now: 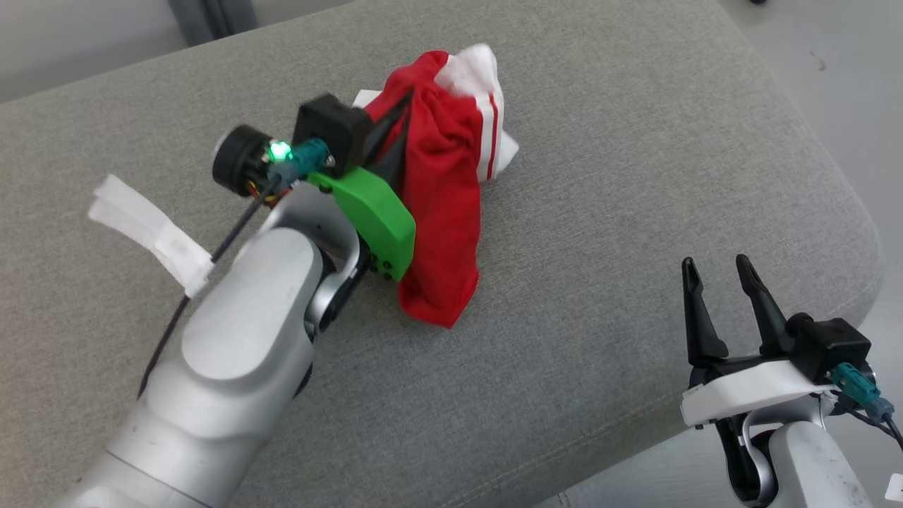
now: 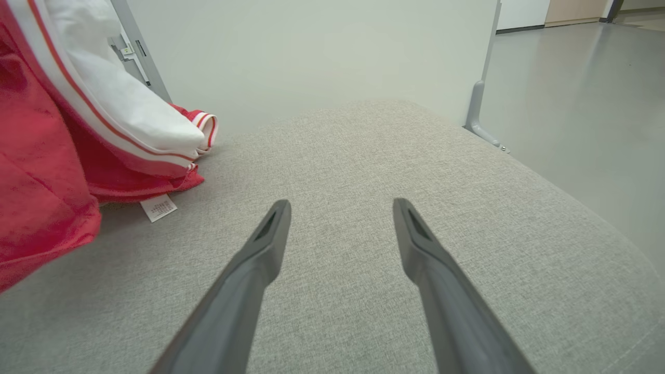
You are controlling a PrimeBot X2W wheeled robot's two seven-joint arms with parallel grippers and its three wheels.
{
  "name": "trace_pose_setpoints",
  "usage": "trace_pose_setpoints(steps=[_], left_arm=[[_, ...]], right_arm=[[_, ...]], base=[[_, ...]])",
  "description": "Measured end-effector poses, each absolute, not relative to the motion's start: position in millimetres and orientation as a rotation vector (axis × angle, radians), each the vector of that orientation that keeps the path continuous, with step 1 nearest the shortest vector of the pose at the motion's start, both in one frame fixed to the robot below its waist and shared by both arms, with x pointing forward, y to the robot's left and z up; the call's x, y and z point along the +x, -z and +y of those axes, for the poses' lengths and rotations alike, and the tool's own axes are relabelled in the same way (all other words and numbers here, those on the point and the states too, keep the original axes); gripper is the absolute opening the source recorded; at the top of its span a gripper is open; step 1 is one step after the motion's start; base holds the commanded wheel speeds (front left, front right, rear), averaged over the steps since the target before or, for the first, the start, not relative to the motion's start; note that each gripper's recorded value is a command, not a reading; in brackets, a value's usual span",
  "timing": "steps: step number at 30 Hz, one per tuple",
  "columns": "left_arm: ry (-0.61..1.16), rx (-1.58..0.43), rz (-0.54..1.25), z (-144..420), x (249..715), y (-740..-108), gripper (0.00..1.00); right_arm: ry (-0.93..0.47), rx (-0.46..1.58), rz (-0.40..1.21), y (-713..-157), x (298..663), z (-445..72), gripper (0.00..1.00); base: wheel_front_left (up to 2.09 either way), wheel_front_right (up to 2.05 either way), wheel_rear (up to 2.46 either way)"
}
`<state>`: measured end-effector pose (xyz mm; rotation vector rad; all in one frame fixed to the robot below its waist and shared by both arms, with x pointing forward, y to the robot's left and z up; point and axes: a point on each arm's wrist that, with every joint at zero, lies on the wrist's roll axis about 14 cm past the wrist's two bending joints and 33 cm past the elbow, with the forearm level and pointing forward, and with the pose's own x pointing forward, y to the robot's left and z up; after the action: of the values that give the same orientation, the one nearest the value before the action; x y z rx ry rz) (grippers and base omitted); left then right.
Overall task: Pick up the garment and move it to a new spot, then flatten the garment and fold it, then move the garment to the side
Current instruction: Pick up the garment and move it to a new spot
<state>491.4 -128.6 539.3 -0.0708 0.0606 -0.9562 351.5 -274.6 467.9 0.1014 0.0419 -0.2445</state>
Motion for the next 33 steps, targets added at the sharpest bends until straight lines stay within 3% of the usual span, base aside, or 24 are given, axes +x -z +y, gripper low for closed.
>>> trace_pose_setpoints(steps=[1,2,3,4,19,33], left_arm=[[0.957,-0.070,0.092,-128.3,486.4,-525.2,0.00],[0.956,-0.072,0.115,-128.0,481.9,-514.8,0.18],[0.957,-0.071,0.141,-127.7,476.1,-503.2,0.43],[0.959,-0.063,0.163,-126.6,471.2,-492.8,1.00],[0.835,-0.140,-0.062,-92.3,477.9,-547.5,1.00],[0.477,-0.124,-0.138,42.4,475.9,-558.5,1.00]], right_arm=[[0.243,0.101,0.043,-467.4,352.4,-274.1,1.00],[0.241,0.102,0.045,-466.8,352.9,-273.4,1.00],[0.237,0.103,0.047,-465.9,353.8,-272.4,1.00],[0.233,0.104,0.047,-465.5,355.1,-271.2,1.00],[0.167,0.104,0.011,-475.5,362.5,-252.0,1.00],[0.059,0.105,-0.030,-493.1,369.8,-218.4,1.00]], base=[[0.00,0.00,0.00],[0.00,0.00,0.00],[0.00,0.00,0.00],[0.00,0.00,0.00],[0.00,0.00,0.00],[0.00,0.00,0.00]])
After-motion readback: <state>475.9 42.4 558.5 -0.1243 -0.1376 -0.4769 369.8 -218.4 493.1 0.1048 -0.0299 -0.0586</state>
